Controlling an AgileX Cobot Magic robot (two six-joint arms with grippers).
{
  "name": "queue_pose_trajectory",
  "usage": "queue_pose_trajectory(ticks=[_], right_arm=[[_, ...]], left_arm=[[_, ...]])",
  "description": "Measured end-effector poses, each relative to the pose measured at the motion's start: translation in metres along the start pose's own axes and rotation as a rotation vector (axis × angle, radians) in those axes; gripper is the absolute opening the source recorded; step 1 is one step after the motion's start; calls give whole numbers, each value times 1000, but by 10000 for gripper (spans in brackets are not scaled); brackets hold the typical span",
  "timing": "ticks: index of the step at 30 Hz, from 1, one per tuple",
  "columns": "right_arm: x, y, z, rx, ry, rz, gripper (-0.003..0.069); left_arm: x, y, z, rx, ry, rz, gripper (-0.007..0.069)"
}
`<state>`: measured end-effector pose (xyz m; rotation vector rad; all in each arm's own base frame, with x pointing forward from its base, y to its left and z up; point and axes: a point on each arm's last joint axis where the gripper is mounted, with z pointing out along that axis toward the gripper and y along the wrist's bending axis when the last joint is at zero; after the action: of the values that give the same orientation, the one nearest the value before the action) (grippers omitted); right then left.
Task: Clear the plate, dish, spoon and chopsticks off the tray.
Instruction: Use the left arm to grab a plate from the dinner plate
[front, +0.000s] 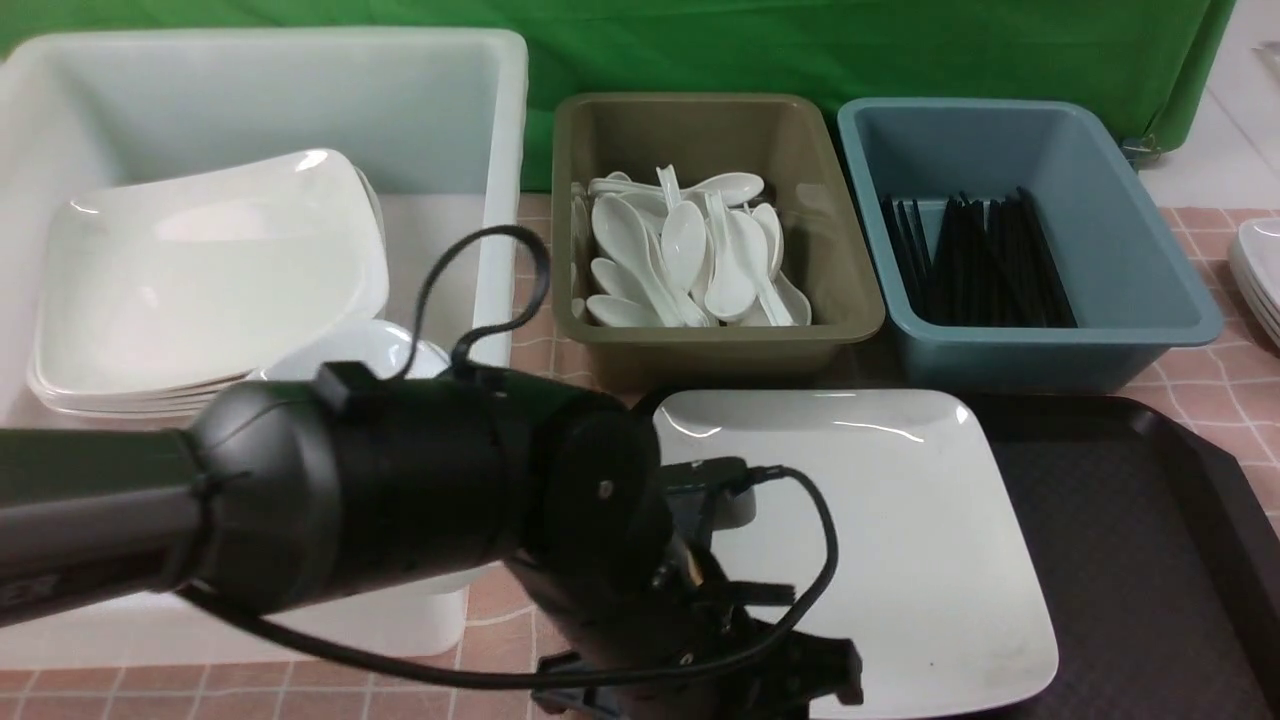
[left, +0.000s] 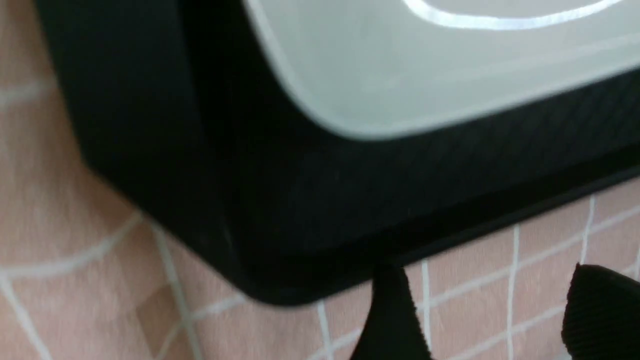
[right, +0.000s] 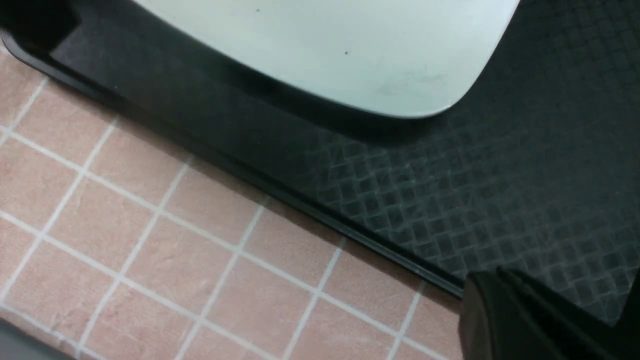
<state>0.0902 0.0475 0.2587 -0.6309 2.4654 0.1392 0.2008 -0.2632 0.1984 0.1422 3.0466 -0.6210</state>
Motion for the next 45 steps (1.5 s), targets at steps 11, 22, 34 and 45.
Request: queue_pose_trajectory(ticks=[11,22,34,45], right_arm=[[0,0,0,0,0,0,50],[0,0,0,0,-1,0,62],[-1,0,0,0,-6,0,77],[-1,0,0,0,-7,2,91]], left_arm=[[-14,13,32,-130,-35,2,418],[-22,4,45,-35,-119,-23,413],[-19,-15,14,128,-142,56,413],[-26,1,-20,39,-208,68,413]])
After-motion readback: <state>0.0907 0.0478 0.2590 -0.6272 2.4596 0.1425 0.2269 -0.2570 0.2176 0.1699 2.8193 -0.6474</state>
